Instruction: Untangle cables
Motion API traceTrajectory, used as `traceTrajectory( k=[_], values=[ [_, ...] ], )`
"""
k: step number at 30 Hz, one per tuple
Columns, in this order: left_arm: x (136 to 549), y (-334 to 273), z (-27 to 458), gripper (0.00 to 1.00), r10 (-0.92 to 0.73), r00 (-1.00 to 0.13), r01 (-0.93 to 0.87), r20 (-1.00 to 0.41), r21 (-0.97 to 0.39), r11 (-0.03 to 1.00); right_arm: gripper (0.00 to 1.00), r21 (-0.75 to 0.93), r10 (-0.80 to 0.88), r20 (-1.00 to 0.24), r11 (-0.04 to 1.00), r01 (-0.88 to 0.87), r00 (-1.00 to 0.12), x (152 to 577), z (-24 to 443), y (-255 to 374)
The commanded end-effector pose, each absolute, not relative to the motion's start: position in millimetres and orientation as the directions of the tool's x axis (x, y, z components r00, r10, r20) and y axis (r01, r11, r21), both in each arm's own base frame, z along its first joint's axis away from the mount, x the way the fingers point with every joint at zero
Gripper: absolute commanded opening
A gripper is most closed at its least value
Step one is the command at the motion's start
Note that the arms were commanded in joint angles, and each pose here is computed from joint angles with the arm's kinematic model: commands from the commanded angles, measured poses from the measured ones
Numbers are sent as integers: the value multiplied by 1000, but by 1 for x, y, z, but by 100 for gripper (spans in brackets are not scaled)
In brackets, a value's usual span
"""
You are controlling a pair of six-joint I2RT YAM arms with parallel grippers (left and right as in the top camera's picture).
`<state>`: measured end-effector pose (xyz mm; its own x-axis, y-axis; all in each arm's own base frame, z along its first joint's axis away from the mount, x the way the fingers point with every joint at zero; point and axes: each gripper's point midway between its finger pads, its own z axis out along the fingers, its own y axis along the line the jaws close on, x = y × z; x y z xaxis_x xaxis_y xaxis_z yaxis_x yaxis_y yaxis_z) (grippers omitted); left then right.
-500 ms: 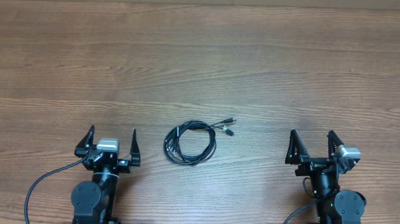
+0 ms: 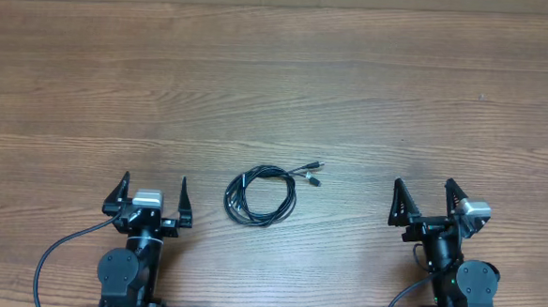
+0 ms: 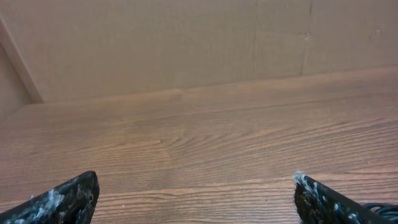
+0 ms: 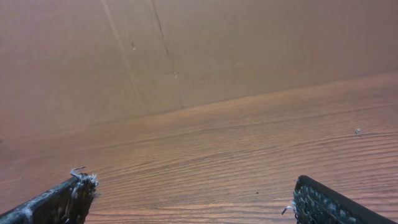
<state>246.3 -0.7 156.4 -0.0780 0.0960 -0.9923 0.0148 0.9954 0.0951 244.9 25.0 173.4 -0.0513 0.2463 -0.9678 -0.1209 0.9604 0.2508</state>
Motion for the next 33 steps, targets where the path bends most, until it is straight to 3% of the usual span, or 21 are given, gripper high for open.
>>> traceTrajectory(
  k=[1,33],
  values=[
    [246,-1,156,100,89,-76,17,-993,88,996,100,244,239,-970,962,-121,-50,245,171,25],
    [246,-2,156,99,89,-75,24,-993,87,996,100,249,244,-968,960,-133,-51,245,171,27]
  ],
)
